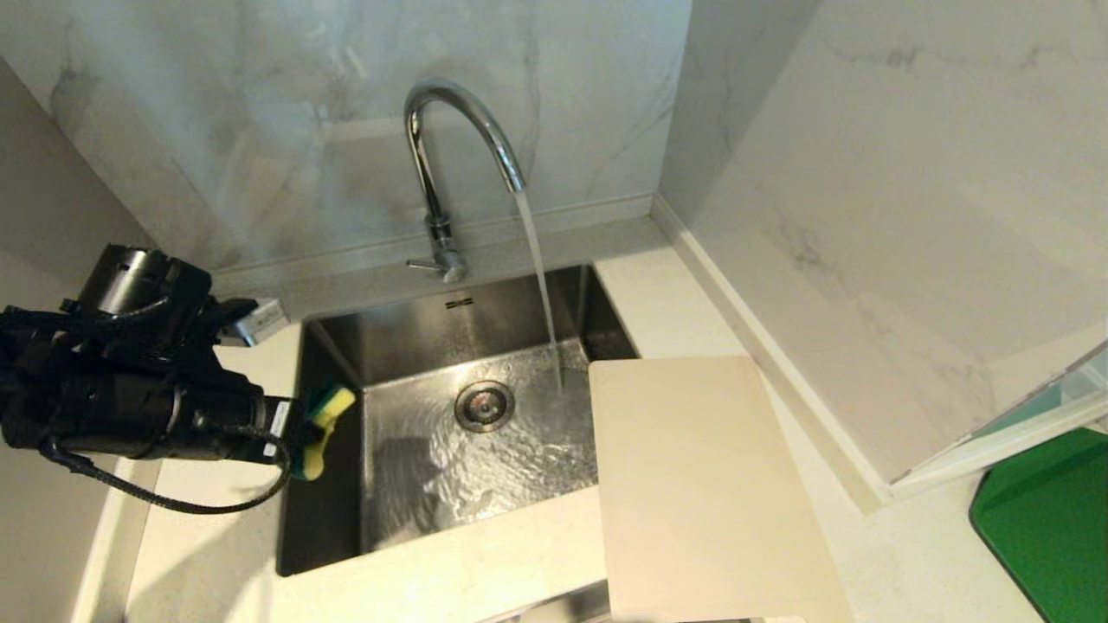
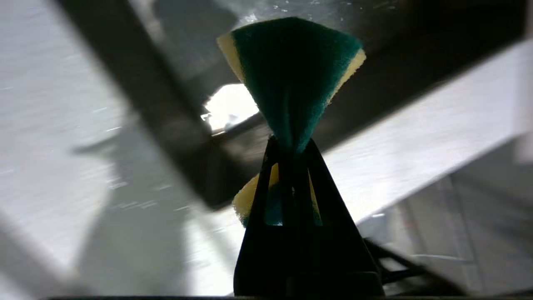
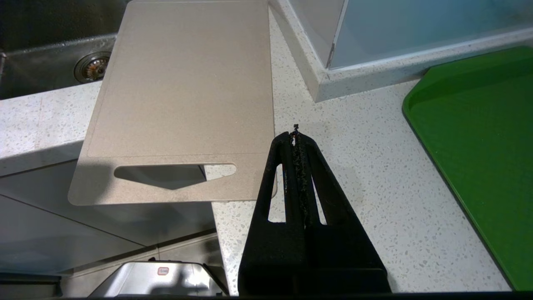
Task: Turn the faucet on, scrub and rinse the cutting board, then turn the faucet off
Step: Put down the cleaning cloth
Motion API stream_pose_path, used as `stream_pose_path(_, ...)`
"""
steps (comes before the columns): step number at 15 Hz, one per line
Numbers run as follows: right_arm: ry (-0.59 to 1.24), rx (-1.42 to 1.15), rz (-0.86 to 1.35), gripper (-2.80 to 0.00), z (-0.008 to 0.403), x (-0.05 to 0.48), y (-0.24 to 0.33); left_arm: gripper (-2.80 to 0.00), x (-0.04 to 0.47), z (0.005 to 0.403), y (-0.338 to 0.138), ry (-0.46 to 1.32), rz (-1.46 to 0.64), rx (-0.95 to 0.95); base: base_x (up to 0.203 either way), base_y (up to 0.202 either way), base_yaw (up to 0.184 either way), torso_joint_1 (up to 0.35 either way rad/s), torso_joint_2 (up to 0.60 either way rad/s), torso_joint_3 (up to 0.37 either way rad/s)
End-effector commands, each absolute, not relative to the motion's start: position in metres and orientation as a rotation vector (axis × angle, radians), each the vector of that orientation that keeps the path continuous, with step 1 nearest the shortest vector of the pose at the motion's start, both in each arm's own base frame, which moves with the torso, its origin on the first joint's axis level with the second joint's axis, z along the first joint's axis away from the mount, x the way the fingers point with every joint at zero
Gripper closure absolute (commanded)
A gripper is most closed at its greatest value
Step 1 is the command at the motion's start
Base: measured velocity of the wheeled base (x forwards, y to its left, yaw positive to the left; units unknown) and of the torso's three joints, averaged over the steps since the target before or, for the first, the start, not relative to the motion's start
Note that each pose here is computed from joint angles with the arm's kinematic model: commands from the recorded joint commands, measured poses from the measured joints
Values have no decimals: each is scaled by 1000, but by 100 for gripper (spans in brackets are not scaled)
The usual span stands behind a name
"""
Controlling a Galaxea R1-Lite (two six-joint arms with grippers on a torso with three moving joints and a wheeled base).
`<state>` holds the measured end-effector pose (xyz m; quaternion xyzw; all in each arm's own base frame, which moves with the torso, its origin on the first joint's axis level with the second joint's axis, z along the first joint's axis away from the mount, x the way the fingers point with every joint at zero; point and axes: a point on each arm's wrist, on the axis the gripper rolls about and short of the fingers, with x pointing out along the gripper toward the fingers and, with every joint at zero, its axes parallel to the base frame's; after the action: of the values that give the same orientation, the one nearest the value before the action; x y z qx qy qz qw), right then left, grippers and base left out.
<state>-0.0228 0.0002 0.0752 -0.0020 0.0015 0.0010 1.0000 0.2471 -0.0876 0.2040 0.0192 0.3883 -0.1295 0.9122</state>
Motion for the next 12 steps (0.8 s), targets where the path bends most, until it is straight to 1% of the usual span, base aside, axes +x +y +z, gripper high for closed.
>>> stream_pose_path(1, 3, -5, 3, 0, 75, -23, 0, 0, 256, 191, -76, 861, -191, 102, 0, 0, 0, 0, 0, 0)
stream_pose_path(6, 3, -5, 3, 0, 75, -23, 0, 0, 287, 144, -48, 1028, -89, 46, 0, 0, 0, 0, 0, 0)
stream_pose_path(9, 3, -5, 3, 0, 75, -23, 0, 0, 301, 134, -36, 1025, -69, 9, 0, 0, 0, 0, 0, 0)
stream_pose_path(12, 3, -5, 3, 0, 75, -23, 0, 0, 316, 117, -26, 1028, -37, -8, 0, 0, 0, 0, 0, 0)
